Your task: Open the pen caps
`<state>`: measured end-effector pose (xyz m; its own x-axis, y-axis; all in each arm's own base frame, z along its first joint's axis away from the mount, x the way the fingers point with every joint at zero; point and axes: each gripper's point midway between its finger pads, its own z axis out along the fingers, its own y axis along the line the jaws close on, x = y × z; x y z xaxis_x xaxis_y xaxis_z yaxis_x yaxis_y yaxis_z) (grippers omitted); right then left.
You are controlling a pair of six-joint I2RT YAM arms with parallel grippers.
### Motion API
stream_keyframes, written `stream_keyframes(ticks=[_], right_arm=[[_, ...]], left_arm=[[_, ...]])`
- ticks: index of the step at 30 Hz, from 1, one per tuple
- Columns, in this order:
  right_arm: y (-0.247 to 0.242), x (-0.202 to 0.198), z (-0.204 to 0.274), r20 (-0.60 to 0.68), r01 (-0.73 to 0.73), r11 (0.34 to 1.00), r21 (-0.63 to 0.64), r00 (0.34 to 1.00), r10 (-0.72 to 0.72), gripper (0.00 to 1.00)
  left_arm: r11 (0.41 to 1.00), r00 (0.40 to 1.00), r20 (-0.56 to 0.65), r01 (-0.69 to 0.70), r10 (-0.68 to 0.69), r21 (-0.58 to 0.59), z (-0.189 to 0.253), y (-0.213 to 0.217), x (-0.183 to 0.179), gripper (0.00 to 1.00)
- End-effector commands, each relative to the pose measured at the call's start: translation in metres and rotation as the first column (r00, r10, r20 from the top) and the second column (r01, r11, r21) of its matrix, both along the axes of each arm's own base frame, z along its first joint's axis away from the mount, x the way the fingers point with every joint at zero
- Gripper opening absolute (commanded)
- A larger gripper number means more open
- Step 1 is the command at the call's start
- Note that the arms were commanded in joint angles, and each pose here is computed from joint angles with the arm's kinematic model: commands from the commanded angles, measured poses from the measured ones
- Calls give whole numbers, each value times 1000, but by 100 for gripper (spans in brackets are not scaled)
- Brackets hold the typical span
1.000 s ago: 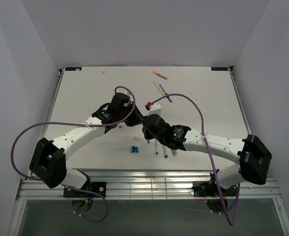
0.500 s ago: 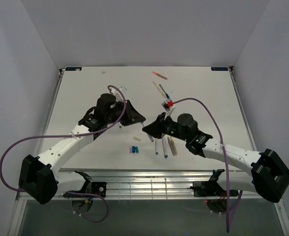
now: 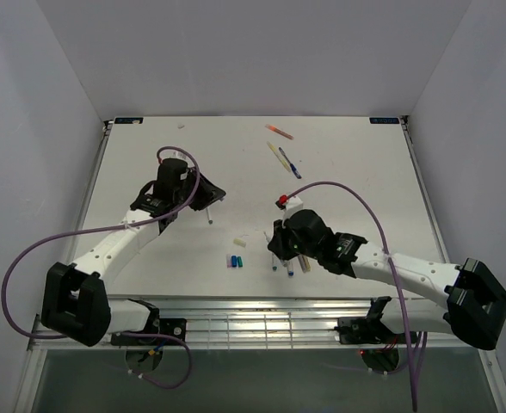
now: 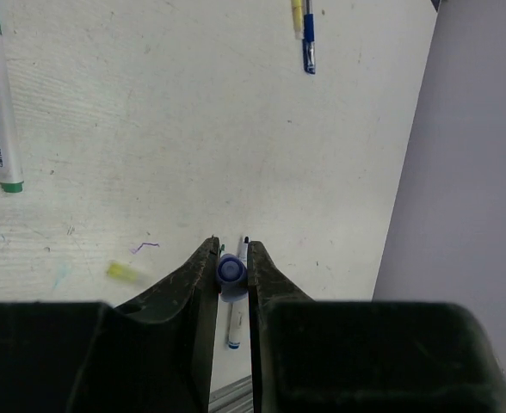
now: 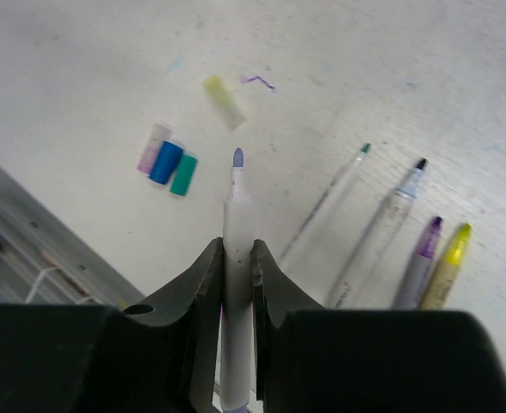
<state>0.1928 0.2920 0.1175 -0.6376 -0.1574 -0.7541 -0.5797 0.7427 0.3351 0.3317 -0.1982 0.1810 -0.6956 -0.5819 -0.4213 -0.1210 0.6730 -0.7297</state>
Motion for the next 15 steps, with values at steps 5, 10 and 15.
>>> stream_keyframes(ticks=[5,10,15], right_arm=[[-62,32,-15,0,230,966,-118,973,-232,8],[-94,40,-31,-76,299,948,-107,949,-307,8],[-118,41,-51,-137,333,934,-127,927,-349,8]], left_arm=[[997,998,-36,49,-47,56,-8,-2,2,0],[978,995,-65,86,-75,191,-48,24,-33,0],[973,985,-132,134,-110,187,-86,32,-73,0]])
